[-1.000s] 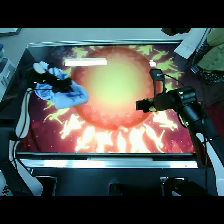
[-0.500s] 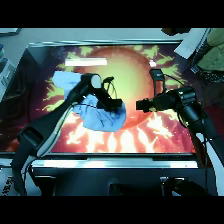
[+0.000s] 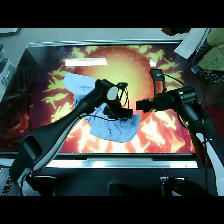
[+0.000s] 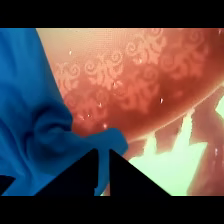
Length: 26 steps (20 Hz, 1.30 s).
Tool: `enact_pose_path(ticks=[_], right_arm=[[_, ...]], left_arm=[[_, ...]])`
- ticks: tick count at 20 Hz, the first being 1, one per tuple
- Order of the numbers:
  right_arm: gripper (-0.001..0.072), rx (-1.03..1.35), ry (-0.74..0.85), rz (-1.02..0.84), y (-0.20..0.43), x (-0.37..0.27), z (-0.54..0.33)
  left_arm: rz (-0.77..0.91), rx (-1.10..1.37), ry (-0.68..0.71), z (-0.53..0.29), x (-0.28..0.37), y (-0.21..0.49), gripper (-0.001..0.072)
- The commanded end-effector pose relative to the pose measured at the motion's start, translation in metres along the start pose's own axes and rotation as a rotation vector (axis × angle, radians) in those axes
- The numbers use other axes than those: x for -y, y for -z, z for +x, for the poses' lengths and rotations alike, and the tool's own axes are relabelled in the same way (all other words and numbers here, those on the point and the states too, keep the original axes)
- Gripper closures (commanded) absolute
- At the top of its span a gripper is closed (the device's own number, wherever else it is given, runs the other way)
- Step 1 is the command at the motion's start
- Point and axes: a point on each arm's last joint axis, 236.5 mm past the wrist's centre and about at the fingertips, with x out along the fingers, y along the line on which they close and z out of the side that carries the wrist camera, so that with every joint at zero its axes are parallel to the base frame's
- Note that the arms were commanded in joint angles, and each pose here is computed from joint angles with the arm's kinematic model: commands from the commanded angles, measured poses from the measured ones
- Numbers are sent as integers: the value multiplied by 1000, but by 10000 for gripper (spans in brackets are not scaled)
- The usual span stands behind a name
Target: Fold the clothes and pants, and hang the long-sleeved shirts on hangers.
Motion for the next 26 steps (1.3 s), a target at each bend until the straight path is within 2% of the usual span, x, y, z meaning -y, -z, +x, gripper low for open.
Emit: enact_pose_path(ticks=[1,4,5,8,11,17,22,24,25,26], right_arm=[[591,2,-2,0,0,-1,-1],[591,5,-3,0,-1,-1,-1],[591,28,-6,-1,-7,-2,-1],[591,186,-26,-7,-44,-6,-5],[591,241,-40,-5,-57,-9,-8],[592,222,-45,32,-52,-10,-7],[590,98,-25,83,-23,-5,-2],[589,42,-43,182,-11,-9,-2],[536,12,-32,215,-6,-4,-4],[413,-20,-8,244,0,9,-7]], left_arm=[[8,78,-142,-61,-43,-1,226],[-9,167,-234,-143,-98,4,221],[-42,207,-249,-175,-119,9,190],[-199,355,-252,-264,-185,30,190],[-326,492,-263,-325,-235,54,190],[-494,555,-305,-358,-293,80,193],[-520,541,-313,-354,-304,79,194],[-522,528,-313,-349,-305,79,194],[-524,520,-314,-347,-306,79,193],[-525,514,-314,-344,-307,78,193]])
